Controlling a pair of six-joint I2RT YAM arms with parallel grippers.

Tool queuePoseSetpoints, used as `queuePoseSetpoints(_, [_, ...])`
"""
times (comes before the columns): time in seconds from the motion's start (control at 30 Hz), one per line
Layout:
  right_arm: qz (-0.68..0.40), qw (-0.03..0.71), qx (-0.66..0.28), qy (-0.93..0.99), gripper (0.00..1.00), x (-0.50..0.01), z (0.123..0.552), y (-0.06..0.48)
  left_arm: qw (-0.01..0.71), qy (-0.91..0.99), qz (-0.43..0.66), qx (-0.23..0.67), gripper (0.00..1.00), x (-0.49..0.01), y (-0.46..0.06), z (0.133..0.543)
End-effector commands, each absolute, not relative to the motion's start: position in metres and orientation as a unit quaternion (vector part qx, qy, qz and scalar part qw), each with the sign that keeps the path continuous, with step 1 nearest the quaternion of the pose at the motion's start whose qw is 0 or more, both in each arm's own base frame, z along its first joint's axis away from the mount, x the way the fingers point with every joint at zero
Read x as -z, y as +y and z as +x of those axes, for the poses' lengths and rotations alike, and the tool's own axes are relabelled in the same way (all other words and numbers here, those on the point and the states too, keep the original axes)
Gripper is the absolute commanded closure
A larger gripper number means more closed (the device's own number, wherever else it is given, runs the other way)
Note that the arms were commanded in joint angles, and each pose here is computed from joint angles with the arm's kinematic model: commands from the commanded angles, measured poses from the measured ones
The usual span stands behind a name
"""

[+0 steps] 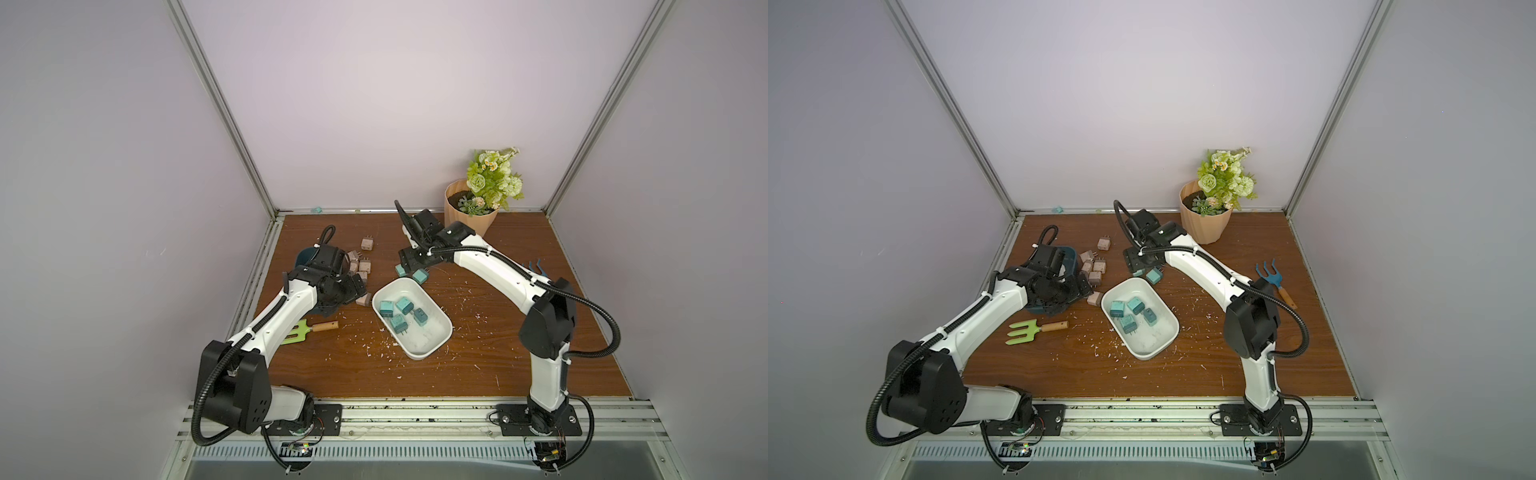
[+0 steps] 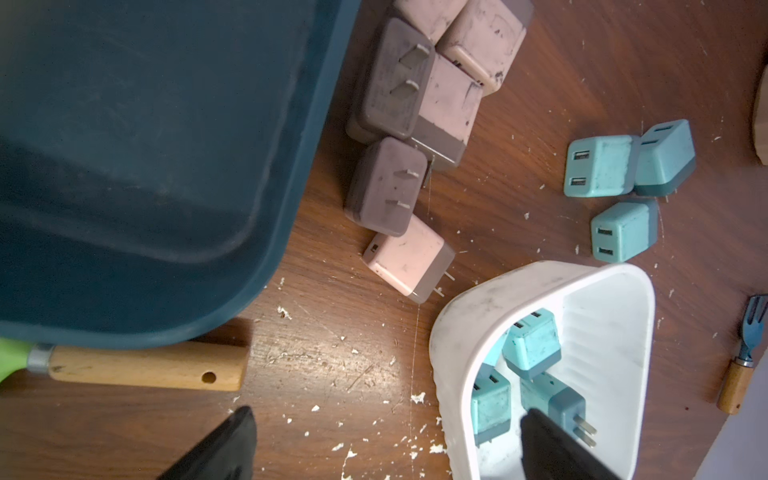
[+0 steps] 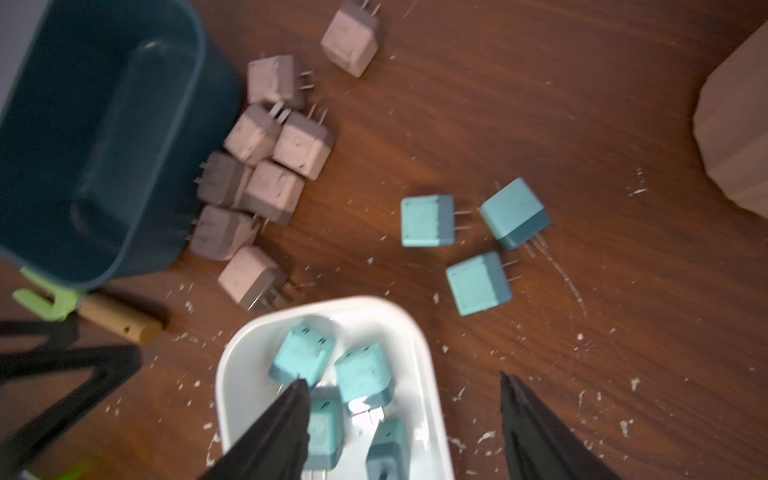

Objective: Place the plugs by color into the storage box
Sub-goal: Pick up the plug from the center of the board.

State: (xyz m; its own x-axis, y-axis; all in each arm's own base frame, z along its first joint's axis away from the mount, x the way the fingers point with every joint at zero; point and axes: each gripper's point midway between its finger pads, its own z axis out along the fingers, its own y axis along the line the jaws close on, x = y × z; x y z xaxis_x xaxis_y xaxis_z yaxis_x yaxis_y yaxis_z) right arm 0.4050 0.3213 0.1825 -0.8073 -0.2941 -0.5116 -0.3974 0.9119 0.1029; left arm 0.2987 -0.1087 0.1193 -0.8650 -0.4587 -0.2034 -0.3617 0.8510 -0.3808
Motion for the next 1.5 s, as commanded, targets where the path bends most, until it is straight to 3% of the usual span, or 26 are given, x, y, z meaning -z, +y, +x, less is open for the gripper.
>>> queuePoseSetpoints(0.0, [-0.187,0.221,-0.049,0.956,0.25,-0.149,0.426,0.307,0.156,0.948,-0.226,0.164,0.00,-0.126,-0.107,0.299])
queuePoseSetpoints(0.57, [-0.194,0.212,-0.009,0.958,0.22,-0.079,0.492,0.292,0.155,0.946,-0.229,0.168,0.00,-0.126,-0.107,0.295])
queuePoseSetpoints(1.13, [-0.172,0.216,-0.033,0.961,0.22,-0.050,0.516,0.285,0.147,0.949,-0.224,0.167,0.00,-0.131,-0.109,0.299])
queuePoseSetpoints(1.2, [-0.171,0.216,-0.040,0.960,0.27,-0.048,0.517,0.285,0.145,0.949,-0.224,0.166,0.00,-0.130,-0.110,0.299])
queuePoseSetpoints(1.37, [-0.174,0.210,-0.058,0.960,0.55,-0.047,0.513,0.287,0.147,0.949,-0.227,0.162,0.00,-0.131,-0.109,0.303])
queuePoseSetpoints(1.47, [-0.175,0.216,-0.059,0.959,0.61,-0.053,0.511,0.286,0.148,0.948,-0.229,0.162,0.00,-0.132,-0.109,0.305])
